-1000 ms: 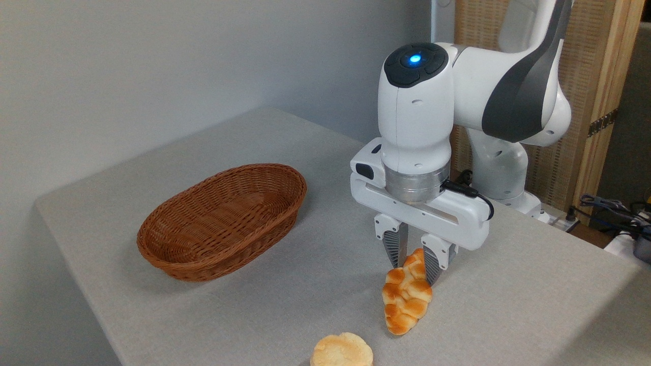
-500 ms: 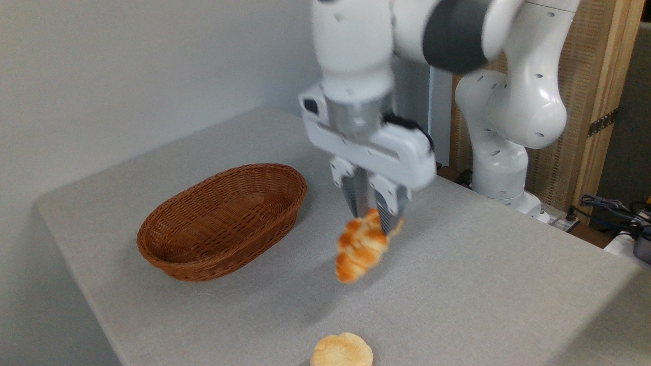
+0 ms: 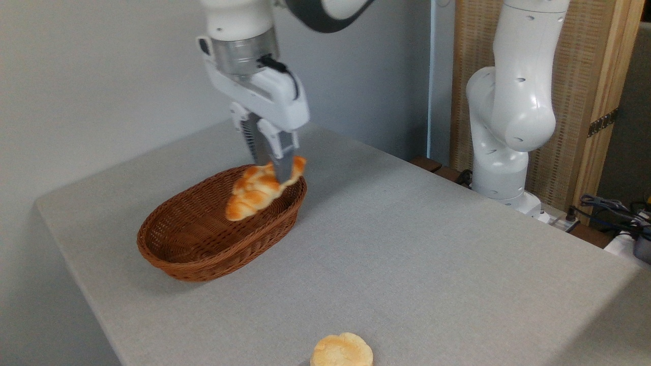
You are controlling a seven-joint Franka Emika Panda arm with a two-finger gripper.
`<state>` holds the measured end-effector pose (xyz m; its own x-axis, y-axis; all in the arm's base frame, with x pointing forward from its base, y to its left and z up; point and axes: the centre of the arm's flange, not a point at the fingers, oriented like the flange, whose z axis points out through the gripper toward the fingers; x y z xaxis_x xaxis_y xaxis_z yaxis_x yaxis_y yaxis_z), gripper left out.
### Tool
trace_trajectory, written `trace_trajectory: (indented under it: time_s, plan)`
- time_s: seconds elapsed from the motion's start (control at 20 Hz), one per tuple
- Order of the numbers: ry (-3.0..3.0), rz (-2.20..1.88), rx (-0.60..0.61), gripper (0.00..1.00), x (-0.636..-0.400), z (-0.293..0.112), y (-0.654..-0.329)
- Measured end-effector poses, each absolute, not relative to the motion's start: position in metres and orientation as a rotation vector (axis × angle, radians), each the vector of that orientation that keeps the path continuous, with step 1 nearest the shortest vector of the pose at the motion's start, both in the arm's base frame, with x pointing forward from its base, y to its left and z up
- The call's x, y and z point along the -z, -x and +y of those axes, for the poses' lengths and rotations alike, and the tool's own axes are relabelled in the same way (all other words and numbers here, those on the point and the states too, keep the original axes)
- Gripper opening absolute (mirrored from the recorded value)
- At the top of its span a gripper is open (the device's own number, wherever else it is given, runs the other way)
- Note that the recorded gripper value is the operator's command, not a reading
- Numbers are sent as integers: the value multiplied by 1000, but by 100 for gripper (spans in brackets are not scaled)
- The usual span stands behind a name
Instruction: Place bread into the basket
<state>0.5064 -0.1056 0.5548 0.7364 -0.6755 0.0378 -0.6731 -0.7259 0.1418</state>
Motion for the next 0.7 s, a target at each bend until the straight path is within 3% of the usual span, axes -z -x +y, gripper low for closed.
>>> trace_trajectory:
  time_s: [0.1, 0.15, 0.45, 0.7]
  plan:
    - [-2771, -1098, 13, 97, -546, -131, -520]
    - [-2773, -1101, 29, 100, -538, -144, -526]
    - [-2851, -1054, 33, 100, -487, -216, -556]
    - [-2859, -1068, 24, 100, -486, -224, -566]
